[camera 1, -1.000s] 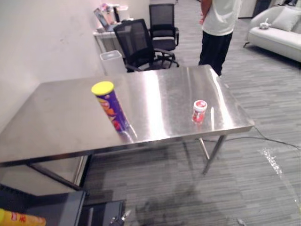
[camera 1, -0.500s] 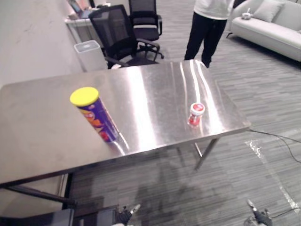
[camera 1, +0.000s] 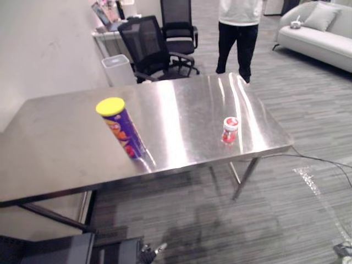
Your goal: Put the gum and the chips on the shelf.
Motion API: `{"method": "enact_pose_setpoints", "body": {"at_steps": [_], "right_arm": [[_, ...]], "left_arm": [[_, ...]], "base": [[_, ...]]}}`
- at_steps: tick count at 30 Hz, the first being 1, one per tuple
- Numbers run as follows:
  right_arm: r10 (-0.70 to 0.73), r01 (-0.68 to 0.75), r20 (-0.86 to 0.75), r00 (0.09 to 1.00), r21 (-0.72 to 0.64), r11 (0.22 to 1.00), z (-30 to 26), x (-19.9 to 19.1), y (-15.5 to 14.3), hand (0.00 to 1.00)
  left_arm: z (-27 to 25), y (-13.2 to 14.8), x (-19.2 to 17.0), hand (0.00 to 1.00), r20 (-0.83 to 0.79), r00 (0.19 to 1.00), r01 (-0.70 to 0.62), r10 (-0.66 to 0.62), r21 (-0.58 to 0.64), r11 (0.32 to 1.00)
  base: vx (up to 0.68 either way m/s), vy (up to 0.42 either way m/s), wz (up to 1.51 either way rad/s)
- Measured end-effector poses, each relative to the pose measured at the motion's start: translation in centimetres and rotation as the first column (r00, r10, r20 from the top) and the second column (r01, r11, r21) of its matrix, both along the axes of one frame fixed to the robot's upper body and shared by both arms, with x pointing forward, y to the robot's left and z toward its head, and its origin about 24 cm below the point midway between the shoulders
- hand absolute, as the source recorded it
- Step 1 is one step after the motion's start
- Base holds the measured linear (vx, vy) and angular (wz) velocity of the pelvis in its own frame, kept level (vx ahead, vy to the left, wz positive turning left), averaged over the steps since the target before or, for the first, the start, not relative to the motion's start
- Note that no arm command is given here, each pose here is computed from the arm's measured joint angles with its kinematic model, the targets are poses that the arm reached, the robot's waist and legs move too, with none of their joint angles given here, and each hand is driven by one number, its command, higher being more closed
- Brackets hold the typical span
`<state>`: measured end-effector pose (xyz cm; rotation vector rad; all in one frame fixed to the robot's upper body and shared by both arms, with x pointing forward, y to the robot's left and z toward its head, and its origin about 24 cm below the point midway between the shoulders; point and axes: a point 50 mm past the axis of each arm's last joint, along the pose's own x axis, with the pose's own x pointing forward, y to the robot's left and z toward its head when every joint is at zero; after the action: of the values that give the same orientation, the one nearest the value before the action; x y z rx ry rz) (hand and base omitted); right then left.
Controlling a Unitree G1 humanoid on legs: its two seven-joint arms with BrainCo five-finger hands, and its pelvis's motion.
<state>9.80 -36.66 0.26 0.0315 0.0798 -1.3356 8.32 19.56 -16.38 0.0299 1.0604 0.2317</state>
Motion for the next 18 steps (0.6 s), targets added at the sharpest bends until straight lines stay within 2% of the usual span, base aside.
{"method": "enact_pose_setpoints", "body": {"at_steps": [6, 11, 18], "right_arm": [[0.075, -0.062, 0.049, 0.996, -0.218, 0.974, 4.9, 2.0, 0.1, 0.00], [0.302, -0.254, 0.051, 0.952, -0.422, 0.870, 10.1, 6.5, 0.3, 0.00], [0.481, -0.419, 0.004, 0.877, -0.486, 0.767, 11.9, 9.4, 1.5, 0.00]], "left_arm": [[0.0, 0.0, -0.1, 0.00, -0.005, 0.999, 0.043, -0.043, 0.003, 0.999], [0.1, 0.0, 0.1, 0.00, -0.001, 0.997, 0.076, -0.076, 0.000, 0.997], [0.2, -0.1, 0.5, 0.00, 0.020, 0.995, 0.099, -0.098, -0.013, 0.995]], "base": [[-0.01, 0.005, 0.10], [0.03, 0.005, 0.02], [0.01, -0.002, 0.11]]}}
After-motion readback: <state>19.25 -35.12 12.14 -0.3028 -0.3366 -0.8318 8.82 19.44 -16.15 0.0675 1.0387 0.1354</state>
